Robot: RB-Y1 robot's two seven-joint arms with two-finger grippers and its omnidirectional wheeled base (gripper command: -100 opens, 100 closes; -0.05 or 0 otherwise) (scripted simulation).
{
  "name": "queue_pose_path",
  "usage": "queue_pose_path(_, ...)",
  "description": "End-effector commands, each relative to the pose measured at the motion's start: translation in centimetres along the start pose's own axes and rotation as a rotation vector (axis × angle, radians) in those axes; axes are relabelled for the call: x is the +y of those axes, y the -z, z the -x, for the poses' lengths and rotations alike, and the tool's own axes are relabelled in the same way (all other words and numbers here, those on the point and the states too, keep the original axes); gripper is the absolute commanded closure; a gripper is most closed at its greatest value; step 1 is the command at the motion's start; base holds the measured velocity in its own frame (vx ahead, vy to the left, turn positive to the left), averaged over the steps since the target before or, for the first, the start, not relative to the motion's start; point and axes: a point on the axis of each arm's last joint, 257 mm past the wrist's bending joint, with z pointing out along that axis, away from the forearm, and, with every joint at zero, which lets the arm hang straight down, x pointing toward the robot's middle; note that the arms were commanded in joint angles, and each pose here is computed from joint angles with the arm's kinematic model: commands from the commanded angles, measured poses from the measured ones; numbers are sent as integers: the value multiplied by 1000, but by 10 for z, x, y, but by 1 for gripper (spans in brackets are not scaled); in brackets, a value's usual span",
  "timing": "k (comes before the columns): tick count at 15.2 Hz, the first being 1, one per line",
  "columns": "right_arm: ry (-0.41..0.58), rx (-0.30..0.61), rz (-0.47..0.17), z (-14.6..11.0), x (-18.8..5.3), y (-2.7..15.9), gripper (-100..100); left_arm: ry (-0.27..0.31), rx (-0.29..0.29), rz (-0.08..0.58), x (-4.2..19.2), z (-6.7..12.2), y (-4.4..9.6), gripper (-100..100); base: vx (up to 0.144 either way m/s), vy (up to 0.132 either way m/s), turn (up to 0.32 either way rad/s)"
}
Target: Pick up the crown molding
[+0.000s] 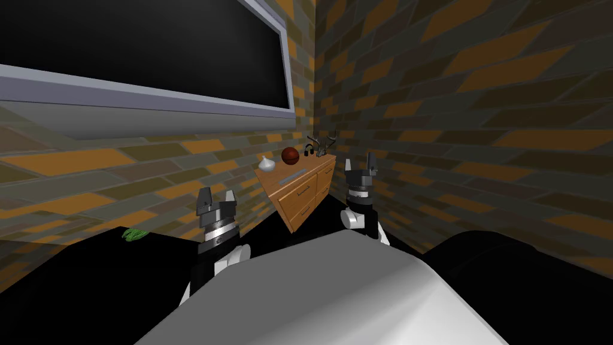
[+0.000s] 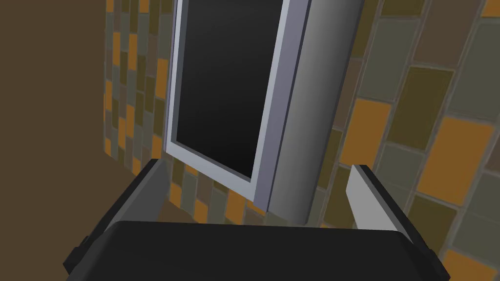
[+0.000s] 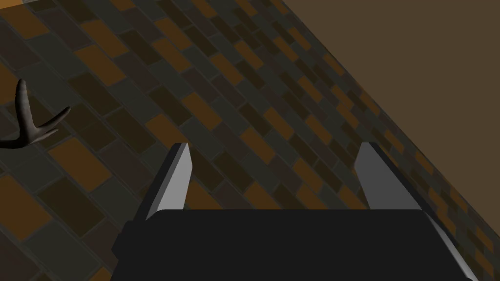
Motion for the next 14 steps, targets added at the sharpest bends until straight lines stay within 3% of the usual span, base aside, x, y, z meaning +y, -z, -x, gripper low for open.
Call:
queue_pose_path(1, 0, 0, 0, 0, 0, 0, 0, -2, 32, 4, 2, -6, -4, -100, -2, -29, 28)
queue_pose_path(4, 0, 0, 0, 0, 0, 0, 0, 10, 103, 20, 10, -23, -18, -100, -9, -130, 88)
queue_pose_path(7, 0, 0, 0, 0, 0, 0, 0, 19, 125, 29, 14, -29, -25, -100, 8, -165, 57)
queue_pose_path(12, 0, 0, 0, 0, 0, 0, 0, 62, 179, 58, 25, -50, -51, -100, 13, -132, 66)
queue_pose_path(14, 0, 0, 0, 0, 0, 0, 0, 63, 181, 69, 28, -52, -53, -100, 14, -133, 50)
